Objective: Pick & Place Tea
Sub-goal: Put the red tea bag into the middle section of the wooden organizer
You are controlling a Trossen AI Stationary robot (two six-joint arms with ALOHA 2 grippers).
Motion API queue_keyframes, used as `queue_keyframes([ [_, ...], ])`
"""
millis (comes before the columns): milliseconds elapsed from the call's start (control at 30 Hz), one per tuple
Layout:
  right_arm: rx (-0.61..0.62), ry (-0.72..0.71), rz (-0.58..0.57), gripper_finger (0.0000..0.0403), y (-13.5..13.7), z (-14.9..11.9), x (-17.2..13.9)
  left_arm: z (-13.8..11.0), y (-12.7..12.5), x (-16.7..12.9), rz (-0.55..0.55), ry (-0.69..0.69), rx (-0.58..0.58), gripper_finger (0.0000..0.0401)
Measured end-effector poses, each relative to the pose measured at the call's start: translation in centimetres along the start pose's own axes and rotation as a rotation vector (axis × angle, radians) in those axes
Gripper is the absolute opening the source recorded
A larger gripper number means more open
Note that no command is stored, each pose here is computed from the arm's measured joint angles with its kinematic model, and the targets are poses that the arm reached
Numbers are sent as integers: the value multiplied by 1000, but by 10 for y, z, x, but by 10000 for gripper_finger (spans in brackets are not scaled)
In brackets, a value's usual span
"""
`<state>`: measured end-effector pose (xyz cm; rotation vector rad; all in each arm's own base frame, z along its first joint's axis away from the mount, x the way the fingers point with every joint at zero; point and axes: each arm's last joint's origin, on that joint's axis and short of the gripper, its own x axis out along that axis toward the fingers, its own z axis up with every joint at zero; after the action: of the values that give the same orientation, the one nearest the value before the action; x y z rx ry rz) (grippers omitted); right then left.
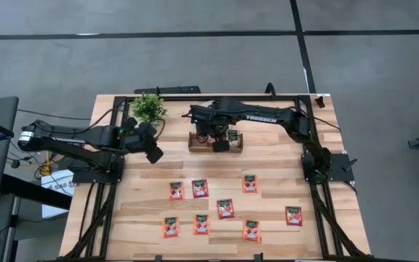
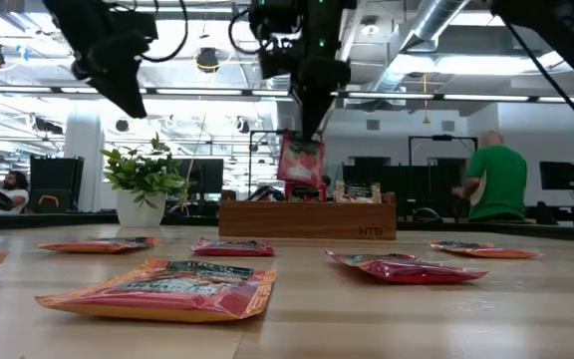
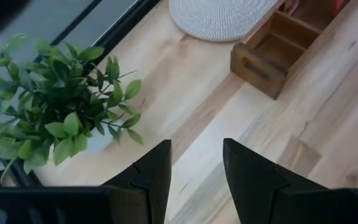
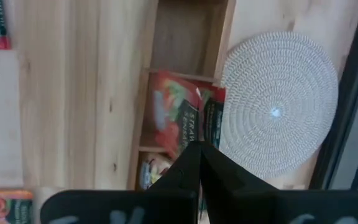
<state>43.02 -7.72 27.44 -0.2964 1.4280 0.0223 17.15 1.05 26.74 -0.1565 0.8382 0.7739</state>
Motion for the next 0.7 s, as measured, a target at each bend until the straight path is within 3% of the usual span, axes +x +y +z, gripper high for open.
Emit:
queue_keyframes([
  [367, -11, 70, 24, 0, -6, -1, 23, -20, 16, -6, -166, -180, -105, 138],
  [700, -4, 76, 31, 0, -13, -3, 28, -30, 21, -4, -177, -192, -118, 138],
])
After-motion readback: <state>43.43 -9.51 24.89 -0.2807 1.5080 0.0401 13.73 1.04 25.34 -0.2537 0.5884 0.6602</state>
